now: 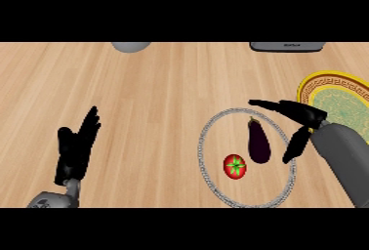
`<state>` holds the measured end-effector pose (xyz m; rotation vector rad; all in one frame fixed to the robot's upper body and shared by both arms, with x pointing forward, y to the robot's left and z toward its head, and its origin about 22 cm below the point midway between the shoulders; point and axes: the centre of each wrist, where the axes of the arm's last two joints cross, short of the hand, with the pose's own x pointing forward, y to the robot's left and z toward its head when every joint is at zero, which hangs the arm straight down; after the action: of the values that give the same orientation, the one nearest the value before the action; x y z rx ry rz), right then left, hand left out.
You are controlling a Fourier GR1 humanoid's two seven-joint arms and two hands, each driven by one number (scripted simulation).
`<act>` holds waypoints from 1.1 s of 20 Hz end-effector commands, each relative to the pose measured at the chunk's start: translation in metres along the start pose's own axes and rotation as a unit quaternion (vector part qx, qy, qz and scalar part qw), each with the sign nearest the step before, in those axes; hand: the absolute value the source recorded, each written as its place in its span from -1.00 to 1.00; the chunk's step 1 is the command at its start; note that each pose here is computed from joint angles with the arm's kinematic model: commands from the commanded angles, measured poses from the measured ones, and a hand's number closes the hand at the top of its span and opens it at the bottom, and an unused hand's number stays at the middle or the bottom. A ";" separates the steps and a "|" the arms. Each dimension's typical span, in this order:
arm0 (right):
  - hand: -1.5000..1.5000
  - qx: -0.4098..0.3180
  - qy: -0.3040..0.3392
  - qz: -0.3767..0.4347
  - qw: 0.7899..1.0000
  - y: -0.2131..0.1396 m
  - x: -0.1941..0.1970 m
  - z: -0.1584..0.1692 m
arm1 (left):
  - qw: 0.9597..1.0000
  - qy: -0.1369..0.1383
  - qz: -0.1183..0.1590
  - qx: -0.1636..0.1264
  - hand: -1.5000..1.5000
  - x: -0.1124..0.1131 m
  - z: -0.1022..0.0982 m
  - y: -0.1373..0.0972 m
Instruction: Pick the eggplant from the placemat and place it in the plate
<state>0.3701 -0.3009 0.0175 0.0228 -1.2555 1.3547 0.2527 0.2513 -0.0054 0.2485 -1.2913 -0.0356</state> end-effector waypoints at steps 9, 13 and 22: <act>-1.00 0.030 0.003 0.002 1.000 0.017 -0.022 -0.011 | 1.000 0.001 0.003 0.000 0.00 -0.002 0.014 -0.014; -1.00 0.025 -0.007 -0.001 1.000 0.018 0.001 -0.030 | 1.000 0.007 0.001 0.001 0.00 -0.020 0.002 0.000; 1.00 0.035 -0.007 0.045 0.998 0.021 -0.001 -0.040 | 1.000 0.002 -0.003 -0.002 0.00 -0.008 -0.005 -0.013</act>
<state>0.3719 -0.2788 -0.0213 0.0442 -1.2215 1.4190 0.2535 0.2488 -0.0097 0.2396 -1.2876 -0.0317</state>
